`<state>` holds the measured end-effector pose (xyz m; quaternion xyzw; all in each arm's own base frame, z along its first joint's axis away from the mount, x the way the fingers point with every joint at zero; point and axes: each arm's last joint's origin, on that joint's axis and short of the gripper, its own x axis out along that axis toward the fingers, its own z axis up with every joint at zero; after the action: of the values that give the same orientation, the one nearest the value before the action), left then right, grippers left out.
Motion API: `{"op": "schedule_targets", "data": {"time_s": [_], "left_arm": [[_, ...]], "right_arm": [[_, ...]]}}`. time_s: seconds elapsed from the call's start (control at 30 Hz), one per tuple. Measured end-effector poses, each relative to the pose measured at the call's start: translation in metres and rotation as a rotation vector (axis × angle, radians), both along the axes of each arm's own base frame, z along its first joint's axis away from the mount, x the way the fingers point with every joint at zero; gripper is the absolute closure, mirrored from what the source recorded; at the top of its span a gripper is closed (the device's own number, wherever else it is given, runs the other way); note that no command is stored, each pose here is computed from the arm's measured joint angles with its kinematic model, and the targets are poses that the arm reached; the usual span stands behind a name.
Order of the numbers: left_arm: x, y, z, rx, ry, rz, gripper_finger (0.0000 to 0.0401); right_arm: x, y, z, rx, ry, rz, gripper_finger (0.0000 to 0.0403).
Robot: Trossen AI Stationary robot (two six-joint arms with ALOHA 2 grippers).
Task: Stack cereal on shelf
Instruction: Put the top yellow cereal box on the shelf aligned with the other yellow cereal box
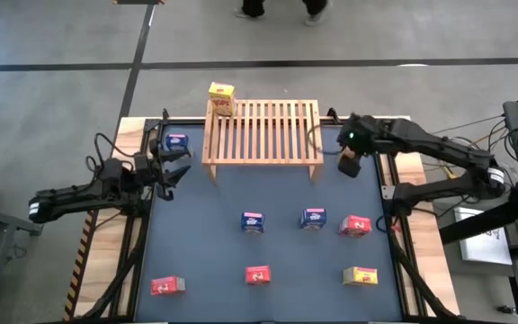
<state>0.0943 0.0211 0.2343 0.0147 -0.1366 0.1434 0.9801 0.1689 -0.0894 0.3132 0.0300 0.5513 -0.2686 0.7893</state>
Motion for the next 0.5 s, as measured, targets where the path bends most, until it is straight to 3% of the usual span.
{"op": "schedule_targets", "data": {"time_s": [0.17, 0.33, 0.5], "left_arm": [[0.002, 0.000, -0.001, -0.006, 0.014, -0.001, 0.0194], [0.004, 0.001, -0.002, -0.012, 0.028, -0.002, 0.0194], [0.006, 0.001, -0.003, -0.016, 0.041, -0.002, 0.0194]], "right_arm": [[-0.014, -0.031, -0.005, 0.098, -0.043, -0.039, 0.0053], [-0.046, -0.053, -0.002, 0.095, -0.162, -0.086, 0.0053], [-0.065, -0.054, -0.009, 0.088, -0.216, -0.091, 0.0053]]}}
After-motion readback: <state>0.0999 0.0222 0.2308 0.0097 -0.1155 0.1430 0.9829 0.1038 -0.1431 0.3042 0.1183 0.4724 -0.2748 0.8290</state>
